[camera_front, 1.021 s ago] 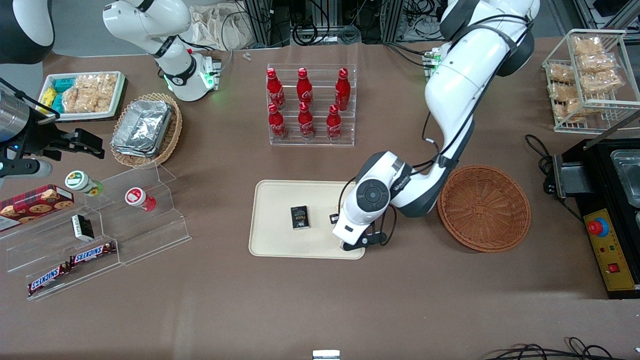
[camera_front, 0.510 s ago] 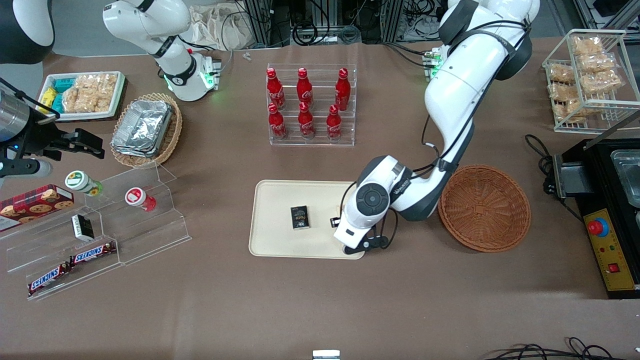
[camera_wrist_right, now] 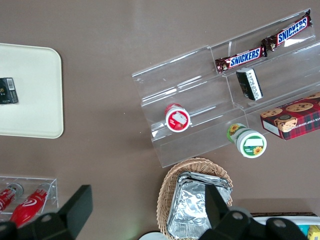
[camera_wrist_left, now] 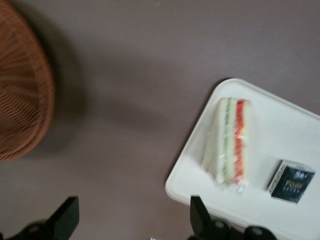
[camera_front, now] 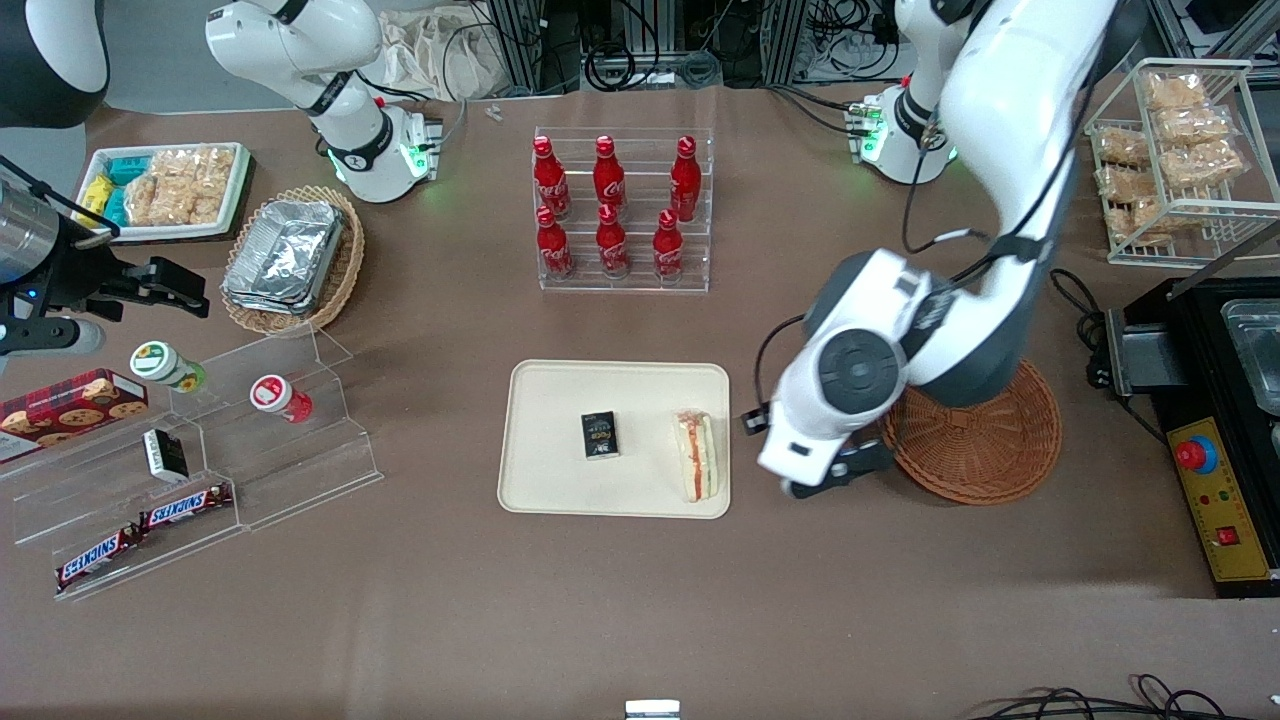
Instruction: Place sandwich from basket to tray
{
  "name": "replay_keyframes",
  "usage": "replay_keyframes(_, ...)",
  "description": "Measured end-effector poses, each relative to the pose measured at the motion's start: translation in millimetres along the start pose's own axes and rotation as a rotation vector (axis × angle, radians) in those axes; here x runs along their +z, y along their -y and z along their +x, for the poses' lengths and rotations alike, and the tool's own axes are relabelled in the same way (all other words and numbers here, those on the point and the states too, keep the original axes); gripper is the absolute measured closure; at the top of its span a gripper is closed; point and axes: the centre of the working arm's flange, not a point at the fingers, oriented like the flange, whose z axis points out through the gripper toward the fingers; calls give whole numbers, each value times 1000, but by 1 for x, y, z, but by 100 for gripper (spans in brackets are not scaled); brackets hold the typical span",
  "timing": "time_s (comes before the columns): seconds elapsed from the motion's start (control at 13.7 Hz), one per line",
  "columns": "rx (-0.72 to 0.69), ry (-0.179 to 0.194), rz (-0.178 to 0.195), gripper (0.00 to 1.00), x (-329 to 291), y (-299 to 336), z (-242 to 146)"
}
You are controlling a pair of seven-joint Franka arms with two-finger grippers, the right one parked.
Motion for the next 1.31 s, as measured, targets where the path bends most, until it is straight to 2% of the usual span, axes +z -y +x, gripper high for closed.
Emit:
replay_keyframes(0.15,-9,16,-1,0,-26,59,14)
replay_keyframes(0.36,18,11,10,0,-51,141,22)
replay_keyframes(0.51,33,51,55,0,-62,176,16)
replay_keyframes(0.58,61,70,67,0,-69,192,16)
replay_keyframes(0.66,116,73,62,0,-78,212,21)
replay_keyframes(0.88,219,42,35,0,-101,255,33)
replay_keyframes(1.02,232,20,26,0,-105,256,35)
replay_keyframes(1.31,271,11,32,0,-105,240,27)
